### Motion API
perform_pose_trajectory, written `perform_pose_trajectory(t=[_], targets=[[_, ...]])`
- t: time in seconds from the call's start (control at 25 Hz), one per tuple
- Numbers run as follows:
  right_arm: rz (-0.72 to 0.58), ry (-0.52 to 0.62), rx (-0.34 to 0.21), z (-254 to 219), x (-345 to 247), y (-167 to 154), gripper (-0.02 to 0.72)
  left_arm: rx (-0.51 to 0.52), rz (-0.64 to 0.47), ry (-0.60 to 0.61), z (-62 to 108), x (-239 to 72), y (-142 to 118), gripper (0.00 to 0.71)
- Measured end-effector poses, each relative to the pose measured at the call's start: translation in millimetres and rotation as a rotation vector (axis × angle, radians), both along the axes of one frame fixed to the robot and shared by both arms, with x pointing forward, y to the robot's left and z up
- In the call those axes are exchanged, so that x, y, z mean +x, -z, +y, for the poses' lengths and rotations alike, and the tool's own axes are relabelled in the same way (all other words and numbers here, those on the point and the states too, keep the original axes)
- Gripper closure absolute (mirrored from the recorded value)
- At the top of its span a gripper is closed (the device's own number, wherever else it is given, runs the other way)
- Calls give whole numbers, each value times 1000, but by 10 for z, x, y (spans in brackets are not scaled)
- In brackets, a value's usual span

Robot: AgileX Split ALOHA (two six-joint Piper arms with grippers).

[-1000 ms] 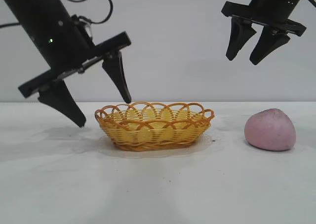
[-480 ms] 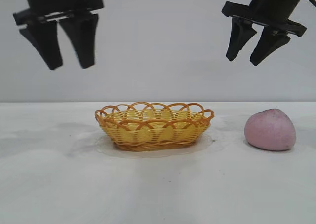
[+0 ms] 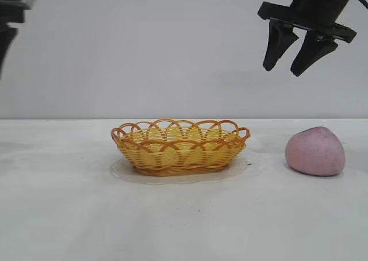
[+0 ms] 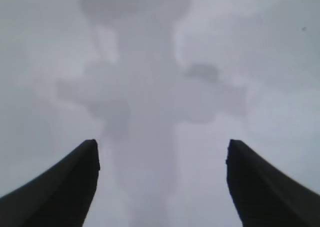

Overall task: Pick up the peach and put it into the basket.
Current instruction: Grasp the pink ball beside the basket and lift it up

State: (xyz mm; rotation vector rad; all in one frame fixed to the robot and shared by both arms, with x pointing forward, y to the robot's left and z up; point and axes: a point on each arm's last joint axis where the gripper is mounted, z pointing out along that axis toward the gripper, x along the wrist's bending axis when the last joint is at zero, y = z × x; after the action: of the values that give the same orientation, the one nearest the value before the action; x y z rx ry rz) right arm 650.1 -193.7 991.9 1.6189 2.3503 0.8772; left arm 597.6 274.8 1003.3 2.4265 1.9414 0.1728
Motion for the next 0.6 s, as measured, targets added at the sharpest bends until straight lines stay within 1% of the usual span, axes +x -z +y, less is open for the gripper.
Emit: perform_pose_trajectory(t=[0.04, 0.12, 0.28, 0.36, 0.4, 0.6], targets=[[0, 0, 0, 0, 0, 0, 330, -5, 0, -19, 50, -33, -35, 187], [0, 0, 0, 0, 0, 0, 330, -13, -15, -34, 100, -125, -136, 187], [10, -5, 0, 2, -9, 4, 330, -25, -96, -53, 164, -406, -441, 187], [14, -6, 0, 3, -12, 5, 330, -28, -139, -60, 183, -617, -577, 187], [16, -7, 0, 3, -14, 6, 330, -33, -153, -66, 190, -726, -602, 187], [16, -7, 0, 3, -14, 6, 330, -93, -272, -90, 177, -1437, -780, 187]])
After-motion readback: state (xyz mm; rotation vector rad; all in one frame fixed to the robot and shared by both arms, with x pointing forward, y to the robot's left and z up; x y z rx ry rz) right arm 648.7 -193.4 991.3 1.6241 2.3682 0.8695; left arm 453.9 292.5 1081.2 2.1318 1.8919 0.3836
